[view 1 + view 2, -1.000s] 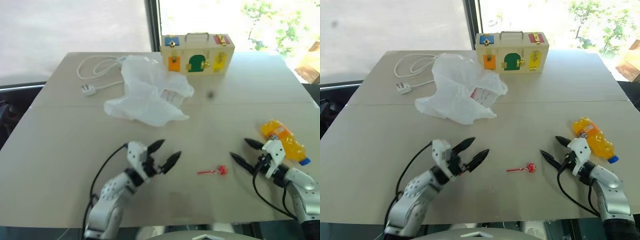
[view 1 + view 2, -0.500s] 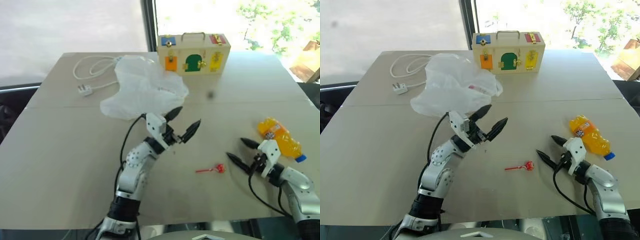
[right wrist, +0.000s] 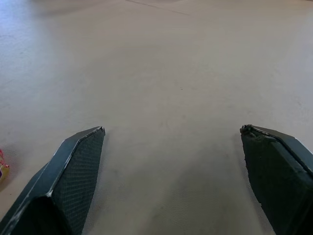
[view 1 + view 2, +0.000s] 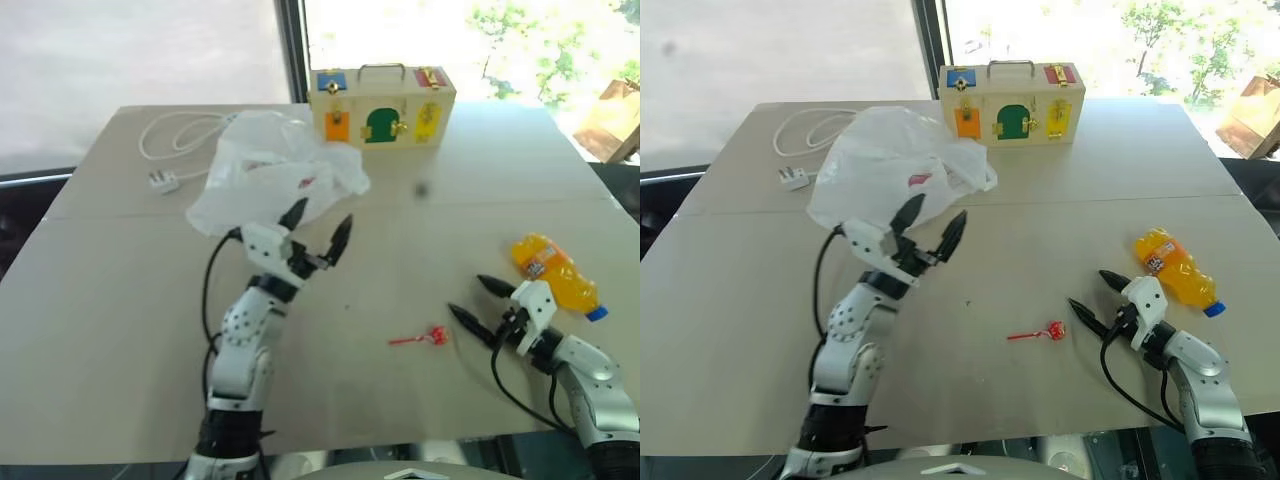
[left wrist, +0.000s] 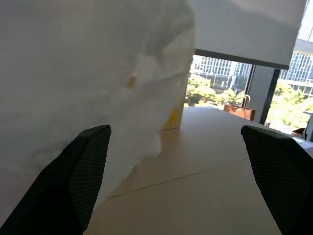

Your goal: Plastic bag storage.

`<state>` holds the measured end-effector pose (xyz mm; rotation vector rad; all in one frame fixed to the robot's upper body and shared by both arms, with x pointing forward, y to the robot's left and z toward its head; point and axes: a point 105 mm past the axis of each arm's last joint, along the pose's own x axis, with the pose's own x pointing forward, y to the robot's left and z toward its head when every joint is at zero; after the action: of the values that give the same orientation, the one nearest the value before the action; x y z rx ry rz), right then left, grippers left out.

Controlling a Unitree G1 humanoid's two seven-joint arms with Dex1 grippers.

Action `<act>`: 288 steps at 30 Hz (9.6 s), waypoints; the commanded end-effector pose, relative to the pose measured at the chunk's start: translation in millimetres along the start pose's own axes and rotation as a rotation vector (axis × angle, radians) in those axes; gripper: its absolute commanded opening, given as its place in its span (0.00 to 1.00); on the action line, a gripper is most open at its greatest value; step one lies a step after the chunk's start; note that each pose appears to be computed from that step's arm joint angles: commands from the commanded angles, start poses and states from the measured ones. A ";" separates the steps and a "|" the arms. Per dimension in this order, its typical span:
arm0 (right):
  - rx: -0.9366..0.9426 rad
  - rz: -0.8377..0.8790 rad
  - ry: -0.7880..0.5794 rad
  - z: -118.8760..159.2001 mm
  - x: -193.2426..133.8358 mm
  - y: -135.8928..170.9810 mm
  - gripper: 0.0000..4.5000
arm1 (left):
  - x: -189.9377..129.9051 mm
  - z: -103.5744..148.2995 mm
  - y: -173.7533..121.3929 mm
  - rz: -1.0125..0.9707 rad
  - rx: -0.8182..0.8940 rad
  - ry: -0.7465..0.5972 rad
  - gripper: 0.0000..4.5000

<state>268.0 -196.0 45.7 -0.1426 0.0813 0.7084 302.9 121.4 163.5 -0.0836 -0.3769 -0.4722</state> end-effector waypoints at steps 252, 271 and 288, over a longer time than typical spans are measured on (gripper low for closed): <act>-0.335 0.503 -0.230 202.9 217.4 161.7 0.99 | -150.3 31.6 37.6 0.381 -0.520 -0.022 0.00; -0.332 0.551 0.012 152.7 190.7 167.7 0.99 | -164.2 15.1 48.5 0.430 -0.563 0.051 0.00; -0.272 0.358 -0.138 192.5 205.4 107.8 0.02 | -162.6 14.5 58.7 0.441 -0.501 0.046 0.00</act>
<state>368.4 48.3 157.5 -0.4482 -0.0359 1.0102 190.7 234.3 111.0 -0.6764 -0.1535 -0.1356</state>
